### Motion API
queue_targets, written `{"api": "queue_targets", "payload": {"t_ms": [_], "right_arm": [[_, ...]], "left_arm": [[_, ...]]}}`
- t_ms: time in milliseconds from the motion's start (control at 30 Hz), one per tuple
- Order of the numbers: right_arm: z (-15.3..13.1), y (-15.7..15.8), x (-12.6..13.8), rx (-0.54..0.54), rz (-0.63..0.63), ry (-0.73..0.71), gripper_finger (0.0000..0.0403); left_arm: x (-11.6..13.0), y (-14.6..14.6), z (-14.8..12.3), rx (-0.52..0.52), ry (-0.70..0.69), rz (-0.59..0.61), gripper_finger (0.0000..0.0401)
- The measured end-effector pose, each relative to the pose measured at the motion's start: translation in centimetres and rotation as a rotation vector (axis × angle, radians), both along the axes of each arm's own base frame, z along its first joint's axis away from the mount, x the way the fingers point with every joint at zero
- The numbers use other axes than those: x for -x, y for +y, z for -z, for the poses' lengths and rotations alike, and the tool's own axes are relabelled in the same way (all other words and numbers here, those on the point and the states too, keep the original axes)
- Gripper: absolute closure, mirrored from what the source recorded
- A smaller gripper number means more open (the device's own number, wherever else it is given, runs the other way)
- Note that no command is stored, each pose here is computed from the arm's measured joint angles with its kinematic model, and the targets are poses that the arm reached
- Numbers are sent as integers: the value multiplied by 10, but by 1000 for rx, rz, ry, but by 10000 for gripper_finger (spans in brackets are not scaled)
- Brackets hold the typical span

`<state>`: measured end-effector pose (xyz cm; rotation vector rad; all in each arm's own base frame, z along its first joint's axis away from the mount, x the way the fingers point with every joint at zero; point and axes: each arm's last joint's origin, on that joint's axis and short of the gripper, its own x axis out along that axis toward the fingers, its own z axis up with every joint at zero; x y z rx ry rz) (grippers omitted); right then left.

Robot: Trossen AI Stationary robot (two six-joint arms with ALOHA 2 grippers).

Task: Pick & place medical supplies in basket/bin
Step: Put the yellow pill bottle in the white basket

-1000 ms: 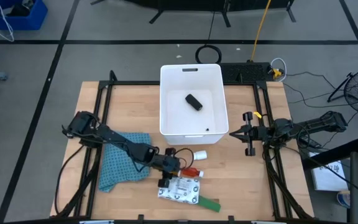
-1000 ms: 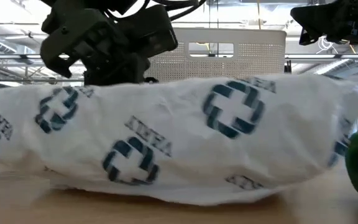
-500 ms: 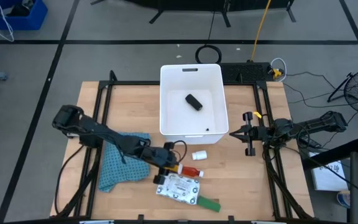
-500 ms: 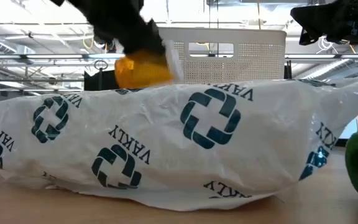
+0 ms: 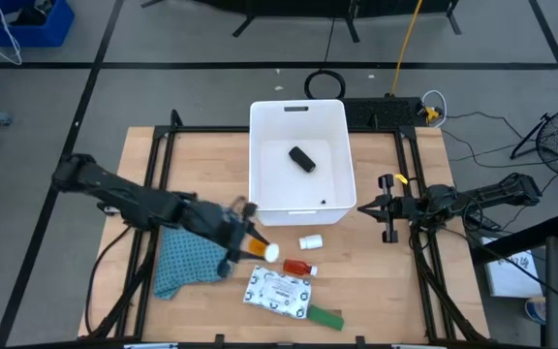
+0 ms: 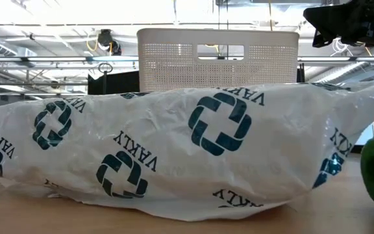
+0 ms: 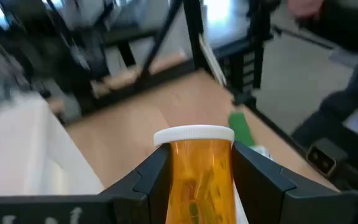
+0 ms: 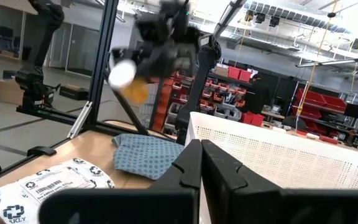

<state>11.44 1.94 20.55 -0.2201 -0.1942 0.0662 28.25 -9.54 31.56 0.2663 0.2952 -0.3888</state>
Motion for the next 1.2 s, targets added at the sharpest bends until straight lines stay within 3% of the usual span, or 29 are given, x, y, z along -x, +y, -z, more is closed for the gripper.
{"api": "queue_targets", "payload": {"t_ms": [200,333,467,600,867,1033,1200], "right_arm": [[0,0,0,-4,-1,0,403],[0,0,0,-3,-1,4,403],[1,0,0,-3,-1,7,403],[1,0,0,-2,0,8,403],[2,0,0,-1,-1,18,403],[2,0,0,-1,-1,17,403],[0,0,0,-2,0,1,403]], "left_arm": [[37,37,-46,-27,-177,-89,238],[65,66,-60,-18,-246,-182,241],[93,90,-46,-18,-274,-288,245],[114,109,-6,17,-300,-406,240],[140,135,49,205,-464,-594,247],[143,146,51,282,-456,-668,244],[134,152,24,344,-420,-633,251]]}}
